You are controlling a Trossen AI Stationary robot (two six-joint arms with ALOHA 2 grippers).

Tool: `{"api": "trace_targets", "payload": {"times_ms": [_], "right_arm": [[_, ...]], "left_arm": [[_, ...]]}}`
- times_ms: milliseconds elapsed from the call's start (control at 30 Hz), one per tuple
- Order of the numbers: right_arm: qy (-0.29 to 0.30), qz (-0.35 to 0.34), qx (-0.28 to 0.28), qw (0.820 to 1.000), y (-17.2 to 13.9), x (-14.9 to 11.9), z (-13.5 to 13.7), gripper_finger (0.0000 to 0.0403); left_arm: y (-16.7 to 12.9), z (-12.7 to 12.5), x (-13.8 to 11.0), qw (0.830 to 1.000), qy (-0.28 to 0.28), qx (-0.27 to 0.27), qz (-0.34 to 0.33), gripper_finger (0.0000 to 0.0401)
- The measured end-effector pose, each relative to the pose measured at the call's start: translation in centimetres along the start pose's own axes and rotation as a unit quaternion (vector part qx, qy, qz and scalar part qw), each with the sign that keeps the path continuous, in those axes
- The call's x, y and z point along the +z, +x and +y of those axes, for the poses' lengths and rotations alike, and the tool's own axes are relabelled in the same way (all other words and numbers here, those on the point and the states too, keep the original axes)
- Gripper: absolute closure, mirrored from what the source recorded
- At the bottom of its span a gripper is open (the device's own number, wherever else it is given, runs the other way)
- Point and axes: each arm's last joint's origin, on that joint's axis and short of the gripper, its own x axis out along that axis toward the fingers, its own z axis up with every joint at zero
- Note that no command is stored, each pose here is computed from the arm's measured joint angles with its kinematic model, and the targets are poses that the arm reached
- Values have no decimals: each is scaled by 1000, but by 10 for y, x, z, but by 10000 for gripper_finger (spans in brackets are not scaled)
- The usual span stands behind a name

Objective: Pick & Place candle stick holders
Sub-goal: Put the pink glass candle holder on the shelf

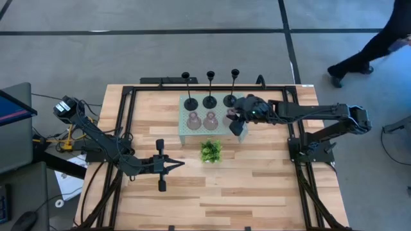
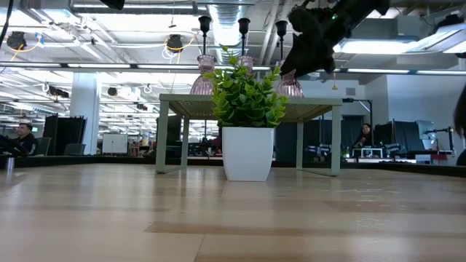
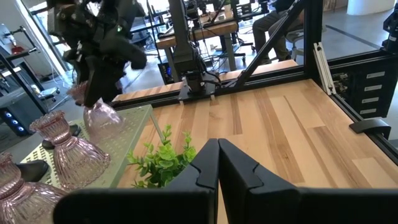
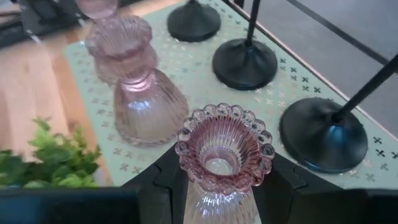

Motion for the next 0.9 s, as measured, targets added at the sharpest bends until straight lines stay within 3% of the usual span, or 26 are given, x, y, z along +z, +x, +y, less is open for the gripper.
{"api": "trace_targets", "payload": {"times_ms": [300, 900], "right_arm": [[-3, 10, 2, 1000, 20, -1, 1, 279], [-7, 25, 8, 1000, 12, -4, 1, 279]], "left_arm": [[0, 0, 0, 1000, -1, 0, 0, 396], [0, 0, 0, 1000, -6, 0, 0, 396]]}}
